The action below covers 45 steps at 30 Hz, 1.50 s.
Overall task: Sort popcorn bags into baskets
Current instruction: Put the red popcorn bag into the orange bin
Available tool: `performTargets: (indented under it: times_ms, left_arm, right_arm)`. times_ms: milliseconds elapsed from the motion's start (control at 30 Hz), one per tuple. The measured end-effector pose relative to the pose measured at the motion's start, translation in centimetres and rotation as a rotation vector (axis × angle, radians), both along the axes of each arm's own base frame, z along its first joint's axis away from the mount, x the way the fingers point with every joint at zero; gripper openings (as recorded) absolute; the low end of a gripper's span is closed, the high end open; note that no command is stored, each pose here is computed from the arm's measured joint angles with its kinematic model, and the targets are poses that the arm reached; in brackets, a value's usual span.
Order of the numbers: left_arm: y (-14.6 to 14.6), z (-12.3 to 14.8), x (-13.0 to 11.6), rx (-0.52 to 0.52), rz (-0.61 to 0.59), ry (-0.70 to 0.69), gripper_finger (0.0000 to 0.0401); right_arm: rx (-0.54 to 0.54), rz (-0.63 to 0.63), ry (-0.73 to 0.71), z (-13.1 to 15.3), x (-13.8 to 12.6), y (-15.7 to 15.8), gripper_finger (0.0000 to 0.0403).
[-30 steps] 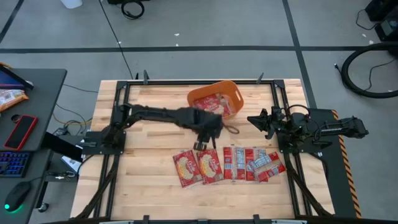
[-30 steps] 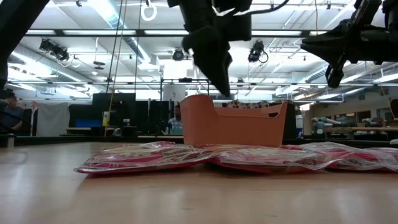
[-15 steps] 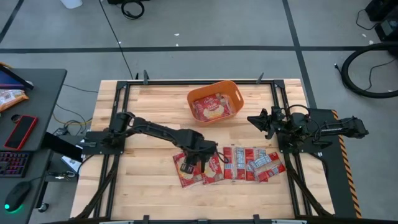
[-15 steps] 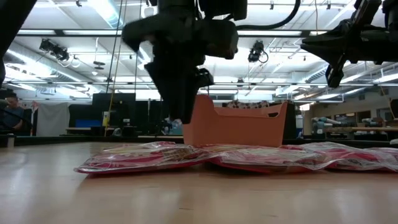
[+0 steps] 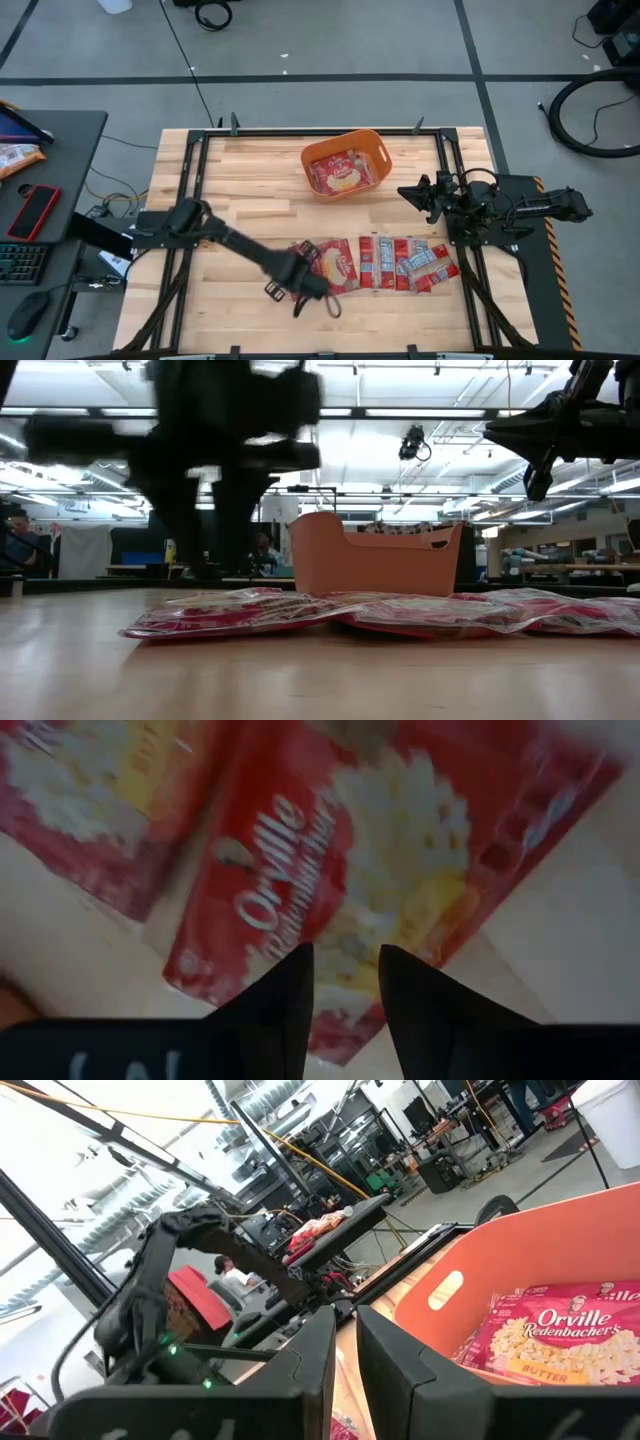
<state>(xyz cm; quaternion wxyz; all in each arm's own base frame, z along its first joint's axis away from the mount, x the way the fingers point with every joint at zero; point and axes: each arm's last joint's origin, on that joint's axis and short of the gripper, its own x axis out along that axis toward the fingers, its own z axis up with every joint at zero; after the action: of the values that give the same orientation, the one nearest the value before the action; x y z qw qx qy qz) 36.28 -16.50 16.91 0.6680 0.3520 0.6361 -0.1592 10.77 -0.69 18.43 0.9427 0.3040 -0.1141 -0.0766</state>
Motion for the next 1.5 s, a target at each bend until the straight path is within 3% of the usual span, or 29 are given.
performTargets:
  times_ms: [233,500,933,1267,1500]
  left_arm:
    - [-1.5,-2.1,-2.9,0.105,-0.024,0.069,0.0159]
    - [-1.6,-2.1,-2.8,0.138,-0.099,0.064,0.0167]
    - [-1.1,-3.1,-2.0,0.117,-0.08,0.063,0.0166]
    - [-1.0,-3.5,-1.9,0.123,-0.106,0.083,0.0135]
    - [-1.0,-3.6,-1.8,0.11,-0.09,0.078,0.0073]
  right_arm:
    - [0.0,0.0,0.0,0.0,0.0,0.0,0.0052]
    - [0.0,0.0,0.0,0.0,0.0,0.0,0.0052]
    - [0.0,0.0,0.0,0.0,0.0,0.0,0.0052]
    - [0.0,-0.002,0.0,0.0,0.0,0.0,0.0052]
    - [0.0,-0.002,0.0,0.0,0.0,0.0,0.0052]
